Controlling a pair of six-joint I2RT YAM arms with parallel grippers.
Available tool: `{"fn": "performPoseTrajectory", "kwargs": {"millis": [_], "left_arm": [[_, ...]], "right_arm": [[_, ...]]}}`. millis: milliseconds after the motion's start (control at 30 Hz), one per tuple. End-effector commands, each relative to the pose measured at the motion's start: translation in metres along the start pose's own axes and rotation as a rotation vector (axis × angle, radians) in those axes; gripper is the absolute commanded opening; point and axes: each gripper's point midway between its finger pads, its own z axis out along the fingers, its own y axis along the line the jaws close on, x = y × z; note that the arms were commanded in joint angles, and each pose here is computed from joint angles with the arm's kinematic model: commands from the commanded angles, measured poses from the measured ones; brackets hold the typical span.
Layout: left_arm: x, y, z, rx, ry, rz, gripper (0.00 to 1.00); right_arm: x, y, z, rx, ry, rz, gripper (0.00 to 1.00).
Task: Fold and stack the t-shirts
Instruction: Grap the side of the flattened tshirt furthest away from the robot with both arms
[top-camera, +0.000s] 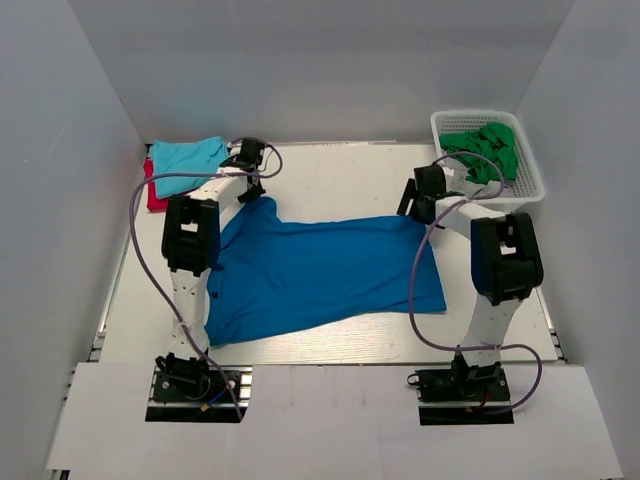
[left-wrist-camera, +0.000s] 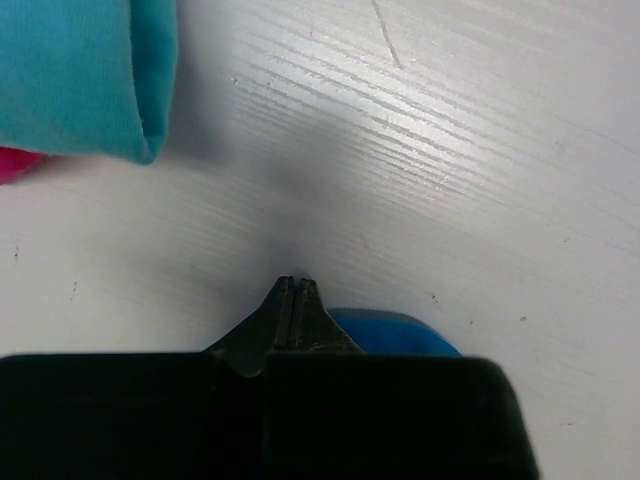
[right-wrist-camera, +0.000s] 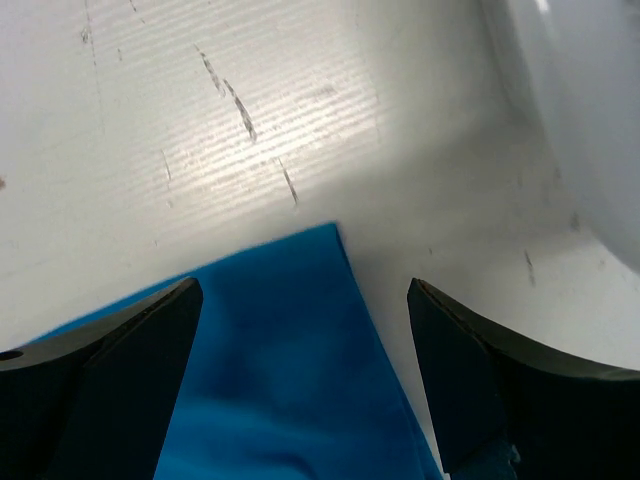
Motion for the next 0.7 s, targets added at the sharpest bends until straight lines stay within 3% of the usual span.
{"fn": "performPoseTrajectory", "kwargs": {"millis": [0,67,200,233,300,400,667], "left_arm": [[-0.03,-0.002,-0.035,0.038,-0.072,-0.015,0.0],[-0.031,-0.004,-0.038,0.051,-0.078,-0.018,0.0],[-0.027,0.002,-0.04,0.041,-0.08,-0.009,0.0],[-0.025,0.003,-0.042,0.042,-0.081,-0.009,0.0],[-0.024,0.007,-0.043,0.031,-0.083,-0.009,0.0],[-0.024,0.016,-0.052,0.025,-0.084,-0.016,0.0],[-0.025,0.029,-0.09,0.011,-0.123,-0.036,0.0]], "right_arm": [[-0.03,0.016,0.011,-0.035,-0.09,0.034,0.89],[-0.03,0.019,0.022,-0.049,-0.097,0.028,0.86],[-0.021,0.018,0.032,-0.027,-0.061,0.016,0.64],[-0.017,0.019,0.033,-0.031,-0.049,0.009,0.47],[-0.01,0.013,0.032,-0.013,-0.034,0.01,0.33],[-0.005,0.014,0.027,-0.034,-0.043,0.004,0.03],[-0.02,0.02,0.012,-0.075,-0.081,-0.032,0.0]]}}
